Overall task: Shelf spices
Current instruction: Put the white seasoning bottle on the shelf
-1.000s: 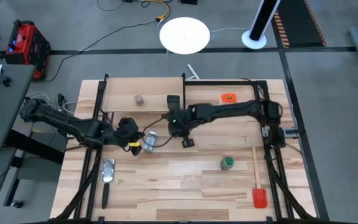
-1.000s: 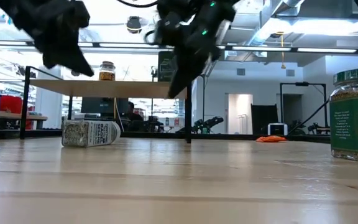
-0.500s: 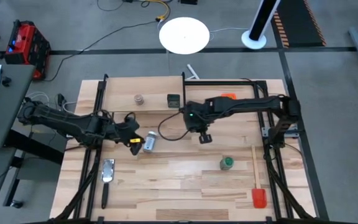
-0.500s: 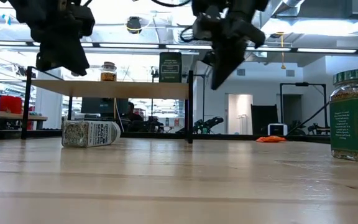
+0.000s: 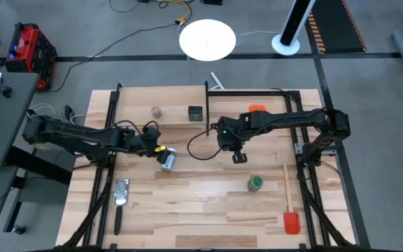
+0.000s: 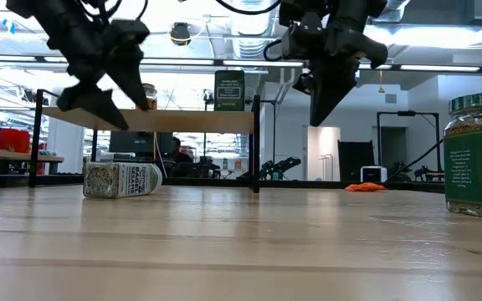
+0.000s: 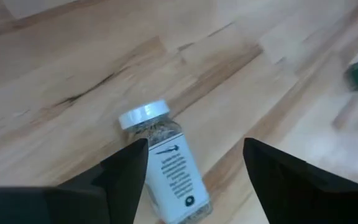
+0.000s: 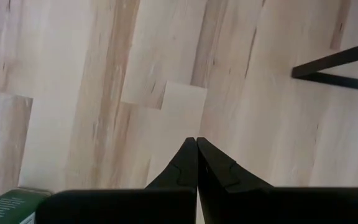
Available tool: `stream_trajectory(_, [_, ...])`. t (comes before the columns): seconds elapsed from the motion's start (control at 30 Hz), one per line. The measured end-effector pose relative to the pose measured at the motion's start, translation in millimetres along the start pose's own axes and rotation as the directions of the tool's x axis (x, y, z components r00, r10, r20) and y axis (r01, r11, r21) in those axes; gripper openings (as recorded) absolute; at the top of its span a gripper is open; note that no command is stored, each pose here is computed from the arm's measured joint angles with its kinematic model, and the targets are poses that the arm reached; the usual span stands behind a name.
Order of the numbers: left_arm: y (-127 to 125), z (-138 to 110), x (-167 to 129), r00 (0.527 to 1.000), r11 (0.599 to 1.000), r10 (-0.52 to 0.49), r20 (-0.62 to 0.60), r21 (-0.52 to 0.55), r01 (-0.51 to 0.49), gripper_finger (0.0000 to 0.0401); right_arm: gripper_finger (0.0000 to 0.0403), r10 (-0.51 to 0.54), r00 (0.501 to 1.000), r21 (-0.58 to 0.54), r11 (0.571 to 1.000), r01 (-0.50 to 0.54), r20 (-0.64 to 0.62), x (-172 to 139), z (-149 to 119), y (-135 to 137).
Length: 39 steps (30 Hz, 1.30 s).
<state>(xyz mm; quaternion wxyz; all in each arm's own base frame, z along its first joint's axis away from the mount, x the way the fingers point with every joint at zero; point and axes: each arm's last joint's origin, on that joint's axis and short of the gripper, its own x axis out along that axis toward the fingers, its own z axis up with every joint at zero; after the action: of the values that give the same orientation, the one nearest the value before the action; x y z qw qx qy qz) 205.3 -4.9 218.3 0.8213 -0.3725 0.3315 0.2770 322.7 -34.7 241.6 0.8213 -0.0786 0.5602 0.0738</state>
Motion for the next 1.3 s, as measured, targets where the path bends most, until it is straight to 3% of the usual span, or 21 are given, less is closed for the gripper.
stream_trajectory(0.33, [1,-7,22,0.995,0.996,0.082,-0.059,0.025,-0.081,0.0255,0.0003,-0.022,0.998,-0.026,0.999,0.024,0.066,0,6,-2])
stream_trajectory(0.93, [-1,-14,48,0.987,0.991,0.123,-0.102,0.062,-0.117,0.0254,0.0004,-0.023,0.997,-0.007,1.0,0.023,0.068,0,7,-2])
stream_trajectory(1.3, [-4,-14,48,0.99,0.993,0.116,-0.078,0.023,-0.114,0.0254,0.0004,-0.019,0.998,0.022,1.0,0.018,0.058,28,-12,2])
